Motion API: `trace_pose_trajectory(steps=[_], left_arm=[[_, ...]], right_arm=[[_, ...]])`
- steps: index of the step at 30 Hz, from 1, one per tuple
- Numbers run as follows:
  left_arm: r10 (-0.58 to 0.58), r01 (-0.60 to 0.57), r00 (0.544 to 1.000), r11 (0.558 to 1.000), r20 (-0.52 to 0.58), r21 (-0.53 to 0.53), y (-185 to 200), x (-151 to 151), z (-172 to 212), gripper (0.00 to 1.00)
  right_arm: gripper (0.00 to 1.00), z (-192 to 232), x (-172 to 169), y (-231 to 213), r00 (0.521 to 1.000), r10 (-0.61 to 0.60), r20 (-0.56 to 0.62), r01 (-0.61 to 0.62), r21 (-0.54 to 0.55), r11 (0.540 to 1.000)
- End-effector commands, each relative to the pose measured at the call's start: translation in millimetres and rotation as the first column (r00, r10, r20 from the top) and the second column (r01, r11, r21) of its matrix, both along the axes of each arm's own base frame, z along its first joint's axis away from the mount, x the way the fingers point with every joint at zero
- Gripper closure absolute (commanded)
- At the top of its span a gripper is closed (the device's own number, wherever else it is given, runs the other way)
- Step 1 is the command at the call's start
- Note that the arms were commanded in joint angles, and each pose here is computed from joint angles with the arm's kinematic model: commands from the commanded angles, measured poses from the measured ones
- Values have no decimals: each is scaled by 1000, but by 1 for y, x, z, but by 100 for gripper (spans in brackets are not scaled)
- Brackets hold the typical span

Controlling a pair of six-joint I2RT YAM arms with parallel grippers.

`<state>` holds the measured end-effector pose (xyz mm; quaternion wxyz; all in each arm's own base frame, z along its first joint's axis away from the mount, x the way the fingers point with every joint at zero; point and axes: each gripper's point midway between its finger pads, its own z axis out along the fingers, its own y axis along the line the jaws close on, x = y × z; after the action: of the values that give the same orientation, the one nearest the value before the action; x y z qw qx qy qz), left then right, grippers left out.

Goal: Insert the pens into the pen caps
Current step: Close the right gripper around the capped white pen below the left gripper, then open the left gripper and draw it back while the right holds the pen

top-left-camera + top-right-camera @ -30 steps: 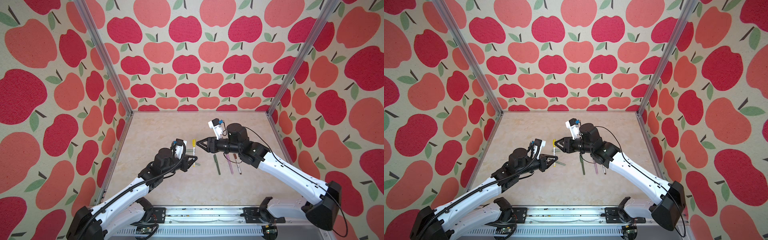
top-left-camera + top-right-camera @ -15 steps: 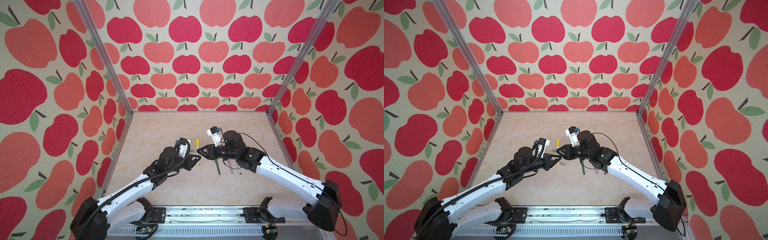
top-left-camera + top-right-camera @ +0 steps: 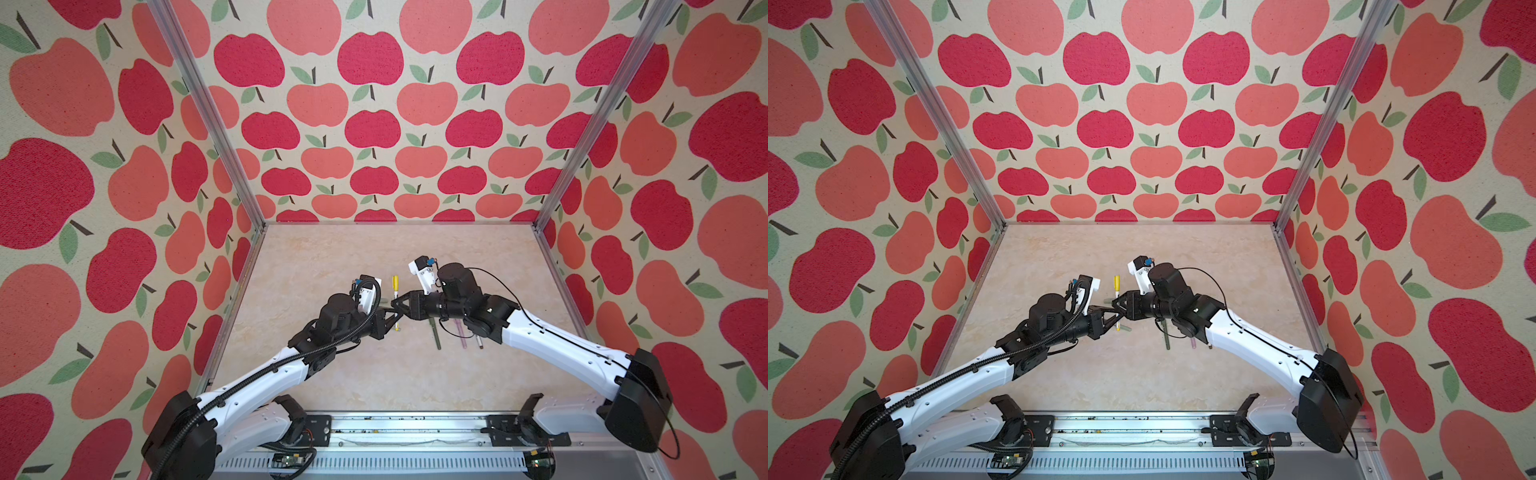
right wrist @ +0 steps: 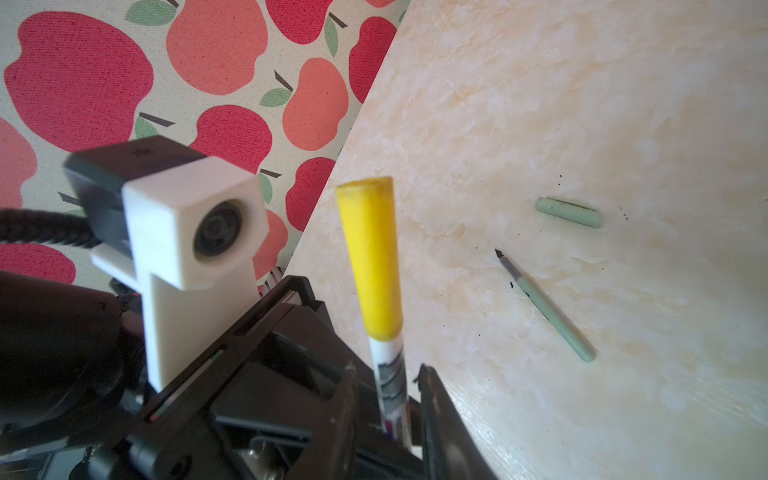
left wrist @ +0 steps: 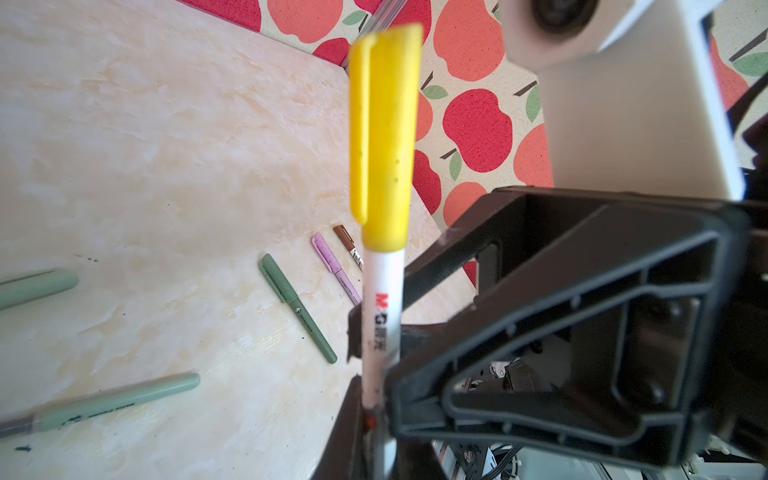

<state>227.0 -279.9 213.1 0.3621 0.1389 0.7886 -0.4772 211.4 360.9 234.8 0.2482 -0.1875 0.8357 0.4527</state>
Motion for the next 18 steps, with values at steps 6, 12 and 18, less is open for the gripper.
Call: trace_pose_trajectory(steps=[6,12,18], left_arm=[[4,-2,999,999,37,-46,-5,4,16,100],[33,-30,999,998,35,-63,-2,7,17,100],[33,-31,999,997,28,-64,2,1,13,70]], right_arm=[[85,-1,6,5,999,-29,14,29,-2,1000],[93,2,9,4,997,-63,35,63,-2,998],[95,5,16,-4,992,-101,70,105,-51,993]])
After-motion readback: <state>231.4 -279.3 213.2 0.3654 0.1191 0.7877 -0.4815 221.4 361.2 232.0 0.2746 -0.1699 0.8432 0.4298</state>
